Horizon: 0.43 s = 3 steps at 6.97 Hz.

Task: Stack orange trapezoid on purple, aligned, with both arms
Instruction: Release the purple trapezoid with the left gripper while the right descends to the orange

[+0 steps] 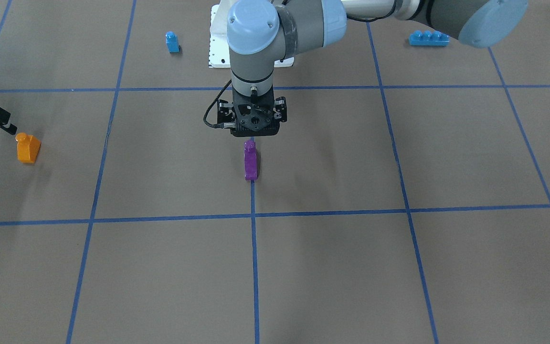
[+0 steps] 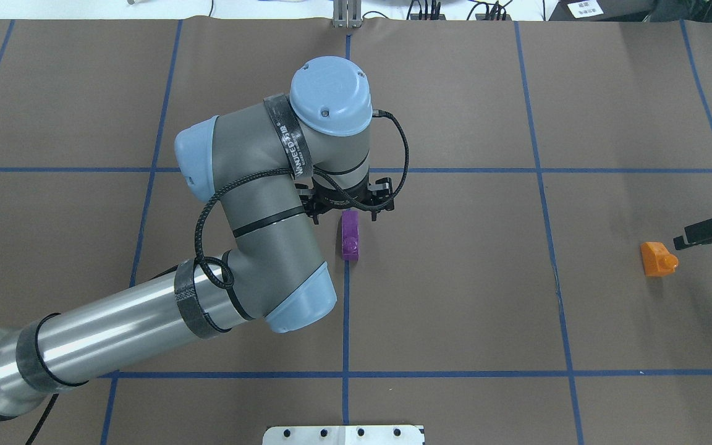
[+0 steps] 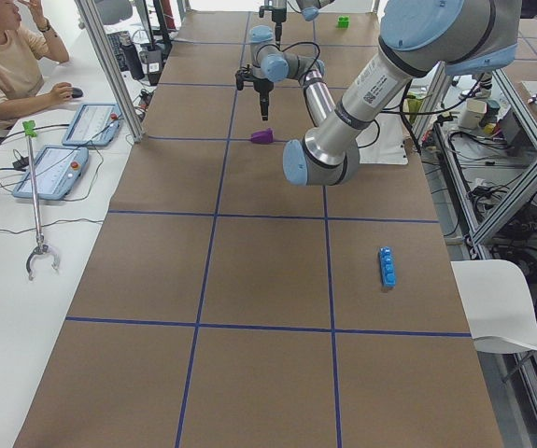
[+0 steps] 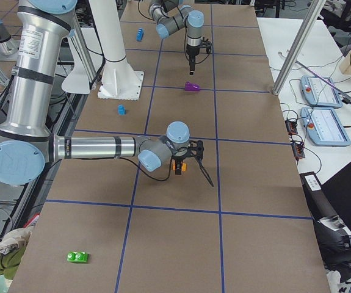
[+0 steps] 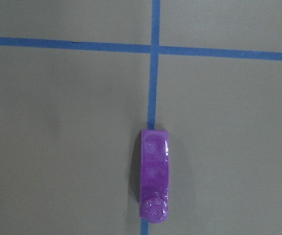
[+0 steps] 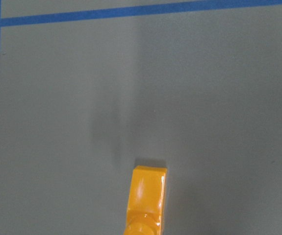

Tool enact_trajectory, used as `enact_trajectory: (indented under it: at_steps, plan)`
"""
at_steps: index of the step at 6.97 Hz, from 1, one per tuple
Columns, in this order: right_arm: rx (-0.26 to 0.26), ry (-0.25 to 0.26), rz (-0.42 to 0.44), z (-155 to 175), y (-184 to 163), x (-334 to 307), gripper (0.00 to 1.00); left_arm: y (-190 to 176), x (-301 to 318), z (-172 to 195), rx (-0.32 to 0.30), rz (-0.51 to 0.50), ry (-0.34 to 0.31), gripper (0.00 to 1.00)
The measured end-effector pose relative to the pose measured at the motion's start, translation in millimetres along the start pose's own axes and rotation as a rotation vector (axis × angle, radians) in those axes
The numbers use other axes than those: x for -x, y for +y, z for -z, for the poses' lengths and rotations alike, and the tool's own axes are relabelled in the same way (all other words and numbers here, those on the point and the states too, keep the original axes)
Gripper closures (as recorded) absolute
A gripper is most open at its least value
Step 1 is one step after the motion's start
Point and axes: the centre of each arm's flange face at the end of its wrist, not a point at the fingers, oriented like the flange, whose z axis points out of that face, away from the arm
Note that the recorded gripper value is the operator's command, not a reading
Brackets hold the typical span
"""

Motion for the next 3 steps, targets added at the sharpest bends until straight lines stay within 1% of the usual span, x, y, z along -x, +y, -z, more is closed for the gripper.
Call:
enact_trajectory:
  at_steps: [1,3]
  plan:
    - [0.0,0.025,0.012,-9,3,3,0.01,0,0,0,0.0,0.002,-0.001,0.0]
    - [0.013,0.048,0.037,-24,8,11,0.01,1,1,-3,0.002,0.003,-0.004,0.0]
